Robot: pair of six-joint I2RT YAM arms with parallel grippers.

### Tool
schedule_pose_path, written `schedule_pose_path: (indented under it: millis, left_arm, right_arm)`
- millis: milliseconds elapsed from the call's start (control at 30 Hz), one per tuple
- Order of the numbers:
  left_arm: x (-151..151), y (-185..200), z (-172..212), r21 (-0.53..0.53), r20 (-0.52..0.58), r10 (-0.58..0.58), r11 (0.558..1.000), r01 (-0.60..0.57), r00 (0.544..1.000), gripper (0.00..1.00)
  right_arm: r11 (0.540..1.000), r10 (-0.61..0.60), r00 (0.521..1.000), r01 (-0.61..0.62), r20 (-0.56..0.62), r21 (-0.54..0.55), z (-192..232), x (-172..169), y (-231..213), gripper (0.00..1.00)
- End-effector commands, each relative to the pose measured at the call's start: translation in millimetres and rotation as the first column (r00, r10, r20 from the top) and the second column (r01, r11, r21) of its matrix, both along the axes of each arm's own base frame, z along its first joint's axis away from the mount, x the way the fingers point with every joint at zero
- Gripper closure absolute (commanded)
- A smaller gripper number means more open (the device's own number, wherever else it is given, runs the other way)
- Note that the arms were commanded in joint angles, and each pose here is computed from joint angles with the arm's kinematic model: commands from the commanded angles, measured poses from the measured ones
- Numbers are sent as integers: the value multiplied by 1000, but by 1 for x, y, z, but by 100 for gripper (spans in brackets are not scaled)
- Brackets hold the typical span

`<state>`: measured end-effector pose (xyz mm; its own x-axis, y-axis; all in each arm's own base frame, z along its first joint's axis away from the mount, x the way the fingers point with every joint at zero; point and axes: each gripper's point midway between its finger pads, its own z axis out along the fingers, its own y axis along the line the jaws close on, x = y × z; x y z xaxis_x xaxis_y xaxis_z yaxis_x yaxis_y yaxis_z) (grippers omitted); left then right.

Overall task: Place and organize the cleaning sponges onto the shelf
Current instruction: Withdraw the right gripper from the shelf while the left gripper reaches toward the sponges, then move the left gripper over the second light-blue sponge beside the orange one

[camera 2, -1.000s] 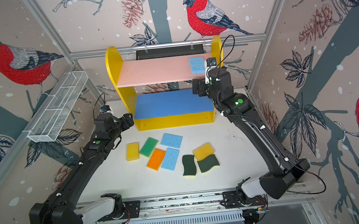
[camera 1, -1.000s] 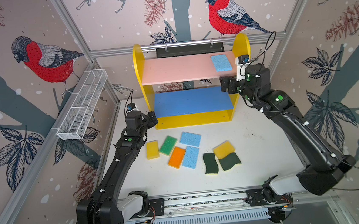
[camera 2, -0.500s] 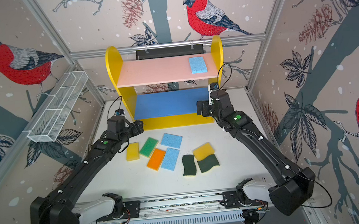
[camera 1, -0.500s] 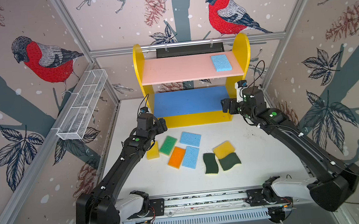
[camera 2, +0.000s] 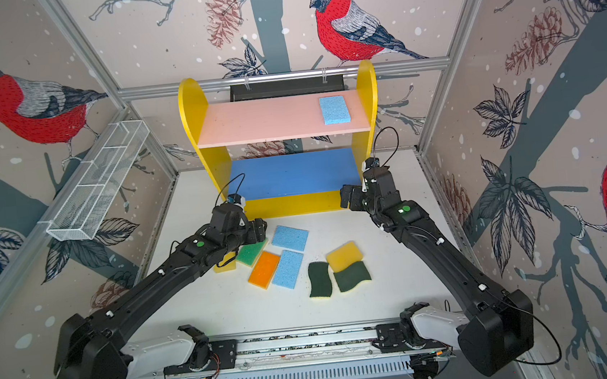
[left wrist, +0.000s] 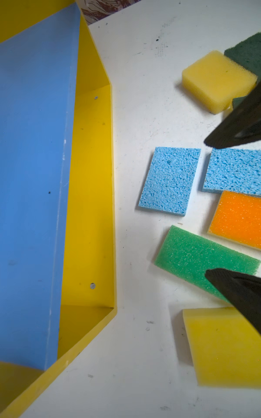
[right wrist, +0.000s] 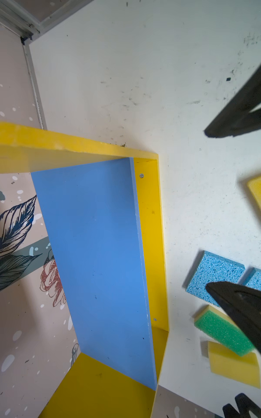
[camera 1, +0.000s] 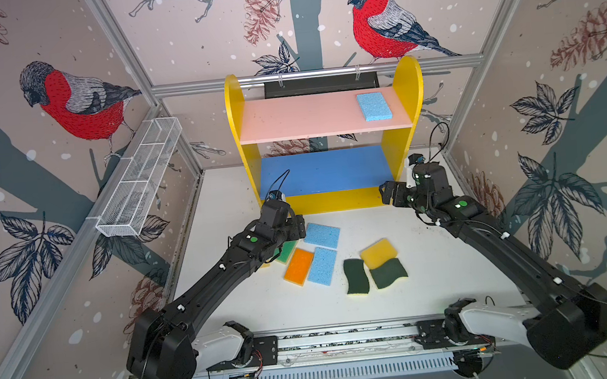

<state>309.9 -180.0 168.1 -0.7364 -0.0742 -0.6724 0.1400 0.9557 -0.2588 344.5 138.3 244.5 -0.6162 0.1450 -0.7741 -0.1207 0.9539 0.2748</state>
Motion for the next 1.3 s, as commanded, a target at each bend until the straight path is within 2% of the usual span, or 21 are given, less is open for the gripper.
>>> schedule_pose_path:
  millis: [0, 367, 667, 867, 1133, 1267]
  left_arm:
    - [-14, -7, -14, 17, -53, -18, 1000, 19, 998, 16]
    - [-71, -45, -51, 3, -169, -118, 993, 120, 979, 16]
    - [-109, -58, -77, 8, -243, -162, 986, 169, 956, 16]
    - [-125, -64, -94, -17, -281, -182, 983, 185, 942, 16]
    - [-132, -73, -104, -17, -316, -228, 972, 235, 921, 16]
    - [-131, -72, -113, 6, -337, -212, 974, 228, 917, 16]
  right_arm:
    - [999, 13, 1000, -13, 16, 52, 2, 0, 6, 1]
    - [995, 35, 997, -28, -62, 100, -35, -7, 14, 1]
    - [992, 70, 993, -59, -98, 113, -54, -12, 21, 1]
    - [993, 57, 992, -45, -110, 112, -61, -13, 19, 1]
    - [991, 67, 991, -52, -115, 121, -65, -16, 22, 1]
    - [992, 63, 992, -51, -112, 113, -65, -17, 21, 1]
